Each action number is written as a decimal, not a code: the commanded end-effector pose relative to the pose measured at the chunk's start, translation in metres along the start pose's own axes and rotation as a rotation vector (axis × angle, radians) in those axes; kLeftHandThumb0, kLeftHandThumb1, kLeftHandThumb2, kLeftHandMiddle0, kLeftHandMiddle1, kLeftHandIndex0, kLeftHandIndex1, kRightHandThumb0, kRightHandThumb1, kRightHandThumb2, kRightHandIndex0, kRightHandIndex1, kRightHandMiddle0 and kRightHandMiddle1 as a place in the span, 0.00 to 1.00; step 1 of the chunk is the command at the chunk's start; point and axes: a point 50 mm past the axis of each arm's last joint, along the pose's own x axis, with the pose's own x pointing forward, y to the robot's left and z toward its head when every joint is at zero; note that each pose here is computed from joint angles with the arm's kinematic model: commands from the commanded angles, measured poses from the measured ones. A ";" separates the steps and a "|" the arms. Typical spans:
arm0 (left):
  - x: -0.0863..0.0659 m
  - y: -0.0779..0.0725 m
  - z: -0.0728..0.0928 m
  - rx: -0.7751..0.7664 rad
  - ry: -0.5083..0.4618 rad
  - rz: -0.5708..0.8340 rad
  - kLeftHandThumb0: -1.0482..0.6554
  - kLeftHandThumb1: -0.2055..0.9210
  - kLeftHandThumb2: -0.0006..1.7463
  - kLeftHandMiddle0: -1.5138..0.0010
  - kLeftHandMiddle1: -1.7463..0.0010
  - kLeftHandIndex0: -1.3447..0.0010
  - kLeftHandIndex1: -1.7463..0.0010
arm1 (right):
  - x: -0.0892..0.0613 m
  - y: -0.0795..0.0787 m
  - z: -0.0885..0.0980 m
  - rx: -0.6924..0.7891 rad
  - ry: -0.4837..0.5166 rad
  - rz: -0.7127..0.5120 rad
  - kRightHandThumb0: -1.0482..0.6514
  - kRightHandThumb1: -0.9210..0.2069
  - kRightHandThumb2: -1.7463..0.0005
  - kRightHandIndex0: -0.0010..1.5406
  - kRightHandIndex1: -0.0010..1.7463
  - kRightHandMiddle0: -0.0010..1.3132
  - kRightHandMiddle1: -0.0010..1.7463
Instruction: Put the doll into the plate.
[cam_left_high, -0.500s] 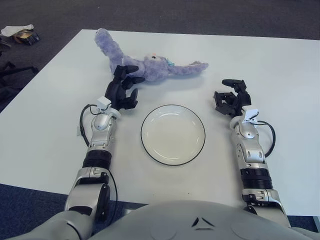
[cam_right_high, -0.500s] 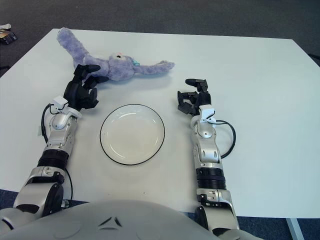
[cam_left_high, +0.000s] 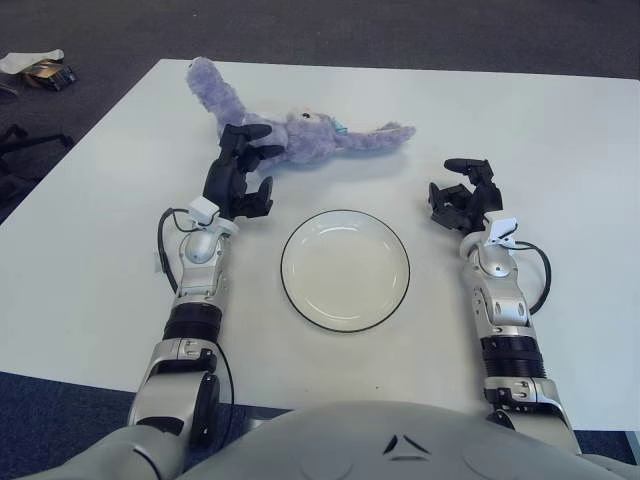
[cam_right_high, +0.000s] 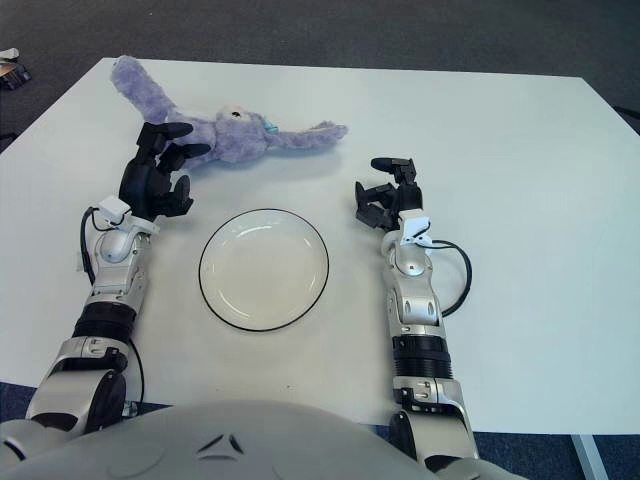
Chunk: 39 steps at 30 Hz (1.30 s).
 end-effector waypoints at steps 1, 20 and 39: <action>-0.025 -0.007 -0.012 -0.013 0.054 0.087 0.32 0.71 0.53 0.77 0.51 0.99 0.28 | -0.006 0.002 -0.015 0.024 0.063 -0.011 0.87 0.43 0.41 0.41 0.89 0.08 0.81; -0.004 -0.014 0.024 0.170 -0.098 0.039 0.31 0.70 0.53 0.79 0.51 1.00 0.29 | -0.006 0.005 -0.016 0.031 0.075 -0.006 0.86 0.42 0.42 0.40 0.89 0.07 0.82; 0.025 -0.001 0.042 0.418 -0.116 -0.083 0.27 0.62 0.49 0.84 0.58 1.00 0.39 | -0.004 0.009 -0.018 0.047 0.079 0.000 0.95 0.75 0.08 0.52 1.00 0.10 0.79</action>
